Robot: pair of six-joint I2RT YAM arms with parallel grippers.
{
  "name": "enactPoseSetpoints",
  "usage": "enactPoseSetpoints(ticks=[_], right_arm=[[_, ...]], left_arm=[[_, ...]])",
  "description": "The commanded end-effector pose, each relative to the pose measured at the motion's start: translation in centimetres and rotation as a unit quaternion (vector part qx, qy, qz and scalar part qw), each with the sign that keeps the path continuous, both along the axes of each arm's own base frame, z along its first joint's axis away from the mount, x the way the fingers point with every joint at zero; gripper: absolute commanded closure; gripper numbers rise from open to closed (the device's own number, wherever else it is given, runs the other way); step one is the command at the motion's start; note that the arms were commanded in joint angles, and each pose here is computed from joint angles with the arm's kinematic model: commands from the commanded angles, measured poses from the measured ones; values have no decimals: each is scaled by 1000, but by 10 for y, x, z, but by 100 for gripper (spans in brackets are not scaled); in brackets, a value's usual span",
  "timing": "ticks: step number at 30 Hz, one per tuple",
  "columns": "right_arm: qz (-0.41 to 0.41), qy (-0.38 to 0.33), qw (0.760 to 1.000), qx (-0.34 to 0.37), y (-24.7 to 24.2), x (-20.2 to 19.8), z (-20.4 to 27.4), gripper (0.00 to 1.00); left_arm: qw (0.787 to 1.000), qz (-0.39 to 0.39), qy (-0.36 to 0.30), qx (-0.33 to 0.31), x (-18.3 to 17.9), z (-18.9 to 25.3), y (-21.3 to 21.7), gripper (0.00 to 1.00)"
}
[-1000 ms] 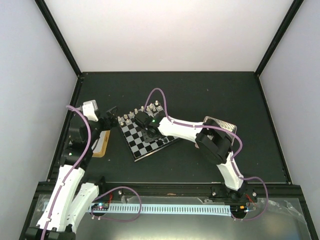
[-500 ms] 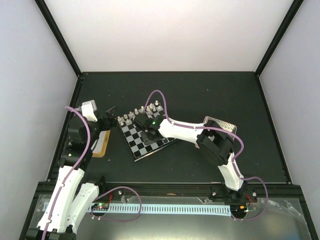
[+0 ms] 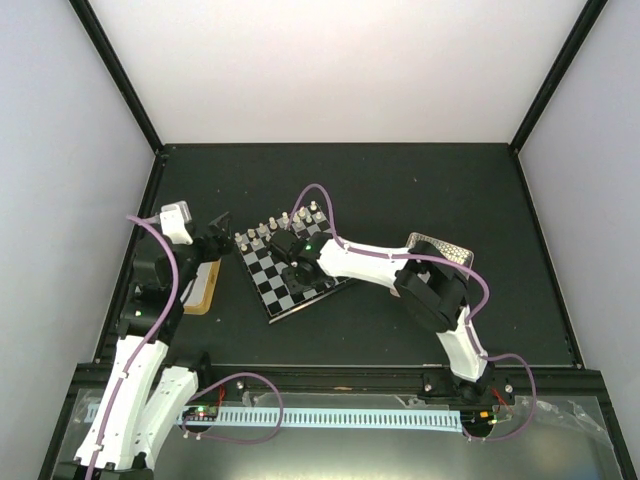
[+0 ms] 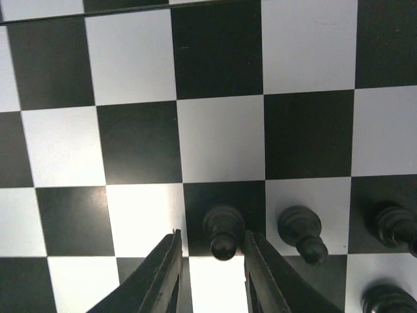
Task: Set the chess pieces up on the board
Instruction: Place the chess piece on the chessboard, then pick up the chess piece from the storage box.
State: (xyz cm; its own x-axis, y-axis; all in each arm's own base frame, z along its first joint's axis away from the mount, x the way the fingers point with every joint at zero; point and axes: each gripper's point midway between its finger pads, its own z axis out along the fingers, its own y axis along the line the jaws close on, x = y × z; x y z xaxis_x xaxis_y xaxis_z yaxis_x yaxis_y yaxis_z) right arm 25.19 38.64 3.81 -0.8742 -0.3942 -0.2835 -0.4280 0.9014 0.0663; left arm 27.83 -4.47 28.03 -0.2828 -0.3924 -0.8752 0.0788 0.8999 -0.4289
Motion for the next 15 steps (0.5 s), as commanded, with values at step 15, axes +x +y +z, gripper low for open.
enactPoseSetpoints(ticks=[15], right_arm=[[-273,-122,950,92,-203,57,97,70]], left_arm=[[997,-64,-47,-12,3,25,-20,1]])
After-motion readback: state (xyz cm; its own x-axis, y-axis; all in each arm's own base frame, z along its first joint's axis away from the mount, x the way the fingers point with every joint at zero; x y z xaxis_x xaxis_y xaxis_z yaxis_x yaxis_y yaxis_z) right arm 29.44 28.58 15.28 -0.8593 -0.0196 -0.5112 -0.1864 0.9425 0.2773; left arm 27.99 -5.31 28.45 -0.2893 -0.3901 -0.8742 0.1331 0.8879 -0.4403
